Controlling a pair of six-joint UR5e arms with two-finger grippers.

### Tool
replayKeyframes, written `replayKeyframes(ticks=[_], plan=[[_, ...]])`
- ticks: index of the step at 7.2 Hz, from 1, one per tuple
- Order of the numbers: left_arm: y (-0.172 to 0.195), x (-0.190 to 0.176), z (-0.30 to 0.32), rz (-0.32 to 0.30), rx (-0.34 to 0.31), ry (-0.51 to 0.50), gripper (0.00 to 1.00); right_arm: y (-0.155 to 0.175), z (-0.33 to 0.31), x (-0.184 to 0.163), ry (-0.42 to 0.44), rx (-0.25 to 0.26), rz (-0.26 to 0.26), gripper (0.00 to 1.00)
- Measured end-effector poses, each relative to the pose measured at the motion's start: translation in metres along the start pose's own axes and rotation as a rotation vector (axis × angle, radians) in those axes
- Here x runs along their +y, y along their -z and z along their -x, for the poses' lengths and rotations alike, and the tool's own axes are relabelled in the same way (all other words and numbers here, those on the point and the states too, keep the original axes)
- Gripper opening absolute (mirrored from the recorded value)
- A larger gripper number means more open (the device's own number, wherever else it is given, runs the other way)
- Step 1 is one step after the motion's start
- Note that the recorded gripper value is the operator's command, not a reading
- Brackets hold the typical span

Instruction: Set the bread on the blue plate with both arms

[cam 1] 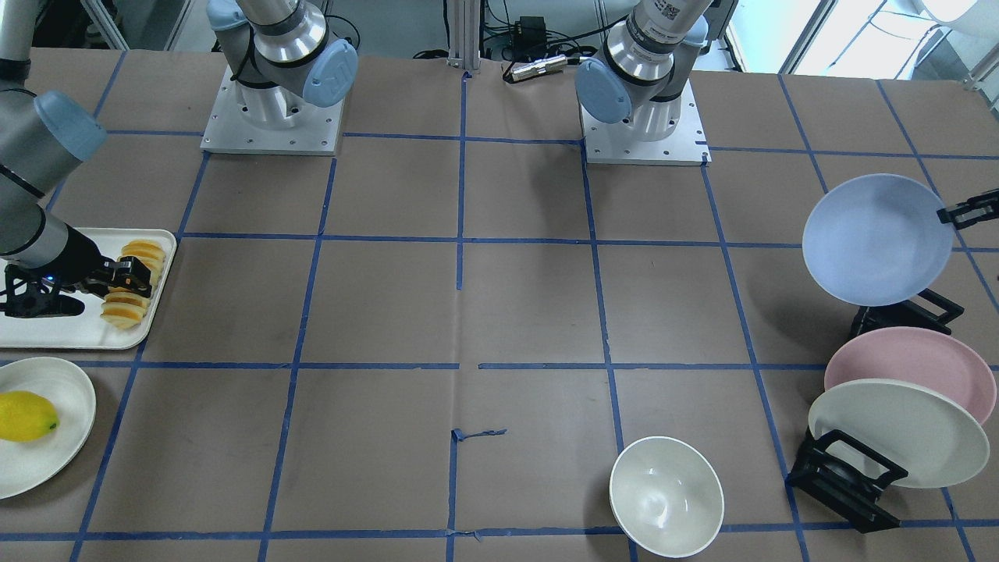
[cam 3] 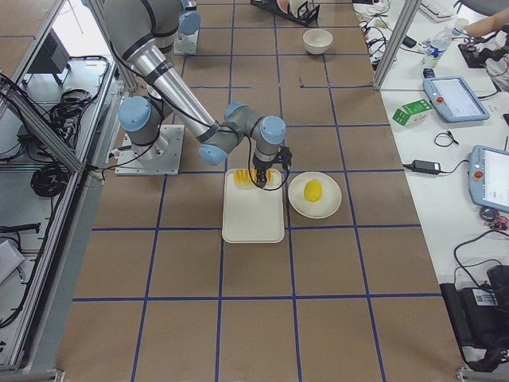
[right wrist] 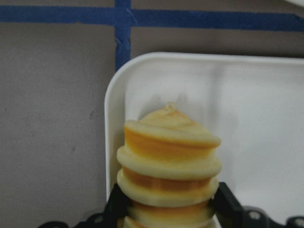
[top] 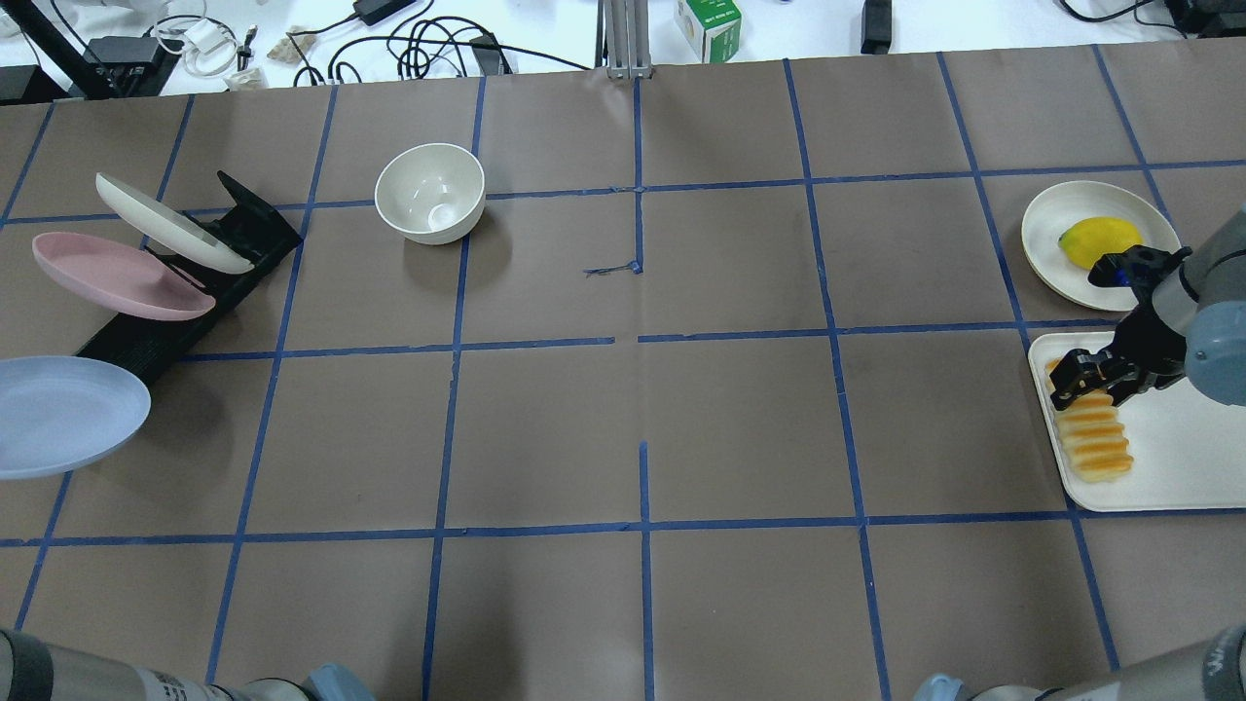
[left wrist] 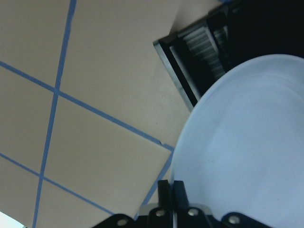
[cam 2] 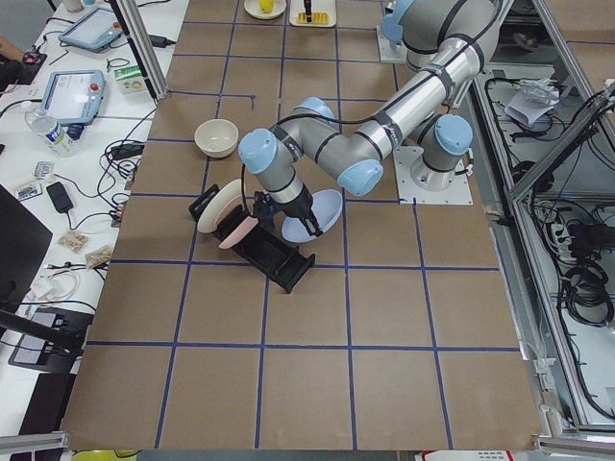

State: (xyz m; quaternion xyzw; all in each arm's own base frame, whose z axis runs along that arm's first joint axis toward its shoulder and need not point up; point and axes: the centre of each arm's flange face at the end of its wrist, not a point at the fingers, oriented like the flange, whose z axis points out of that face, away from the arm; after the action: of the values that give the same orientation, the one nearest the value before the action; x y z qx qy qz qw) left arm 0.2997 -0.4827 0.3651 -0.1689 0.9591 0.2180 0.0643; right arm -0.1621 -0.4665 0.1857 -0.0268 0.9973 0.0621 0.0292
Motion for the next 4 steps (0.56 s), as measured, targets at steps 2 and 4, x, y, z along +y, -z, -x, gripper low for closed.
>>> replayKeyframes(ticks=[2,4], plan=[[0.0,0.01,-0.072,0.033,0.097,-0.14,0.0,0.008,-0.002,0.0,0.003,0.017,0.004,0.0],[0.0,0.017,-0.184,0.018,0.2,-0.333,0.0,0.043,-0.01,-0.006,-0.002,0.047,0.0,0.0]])
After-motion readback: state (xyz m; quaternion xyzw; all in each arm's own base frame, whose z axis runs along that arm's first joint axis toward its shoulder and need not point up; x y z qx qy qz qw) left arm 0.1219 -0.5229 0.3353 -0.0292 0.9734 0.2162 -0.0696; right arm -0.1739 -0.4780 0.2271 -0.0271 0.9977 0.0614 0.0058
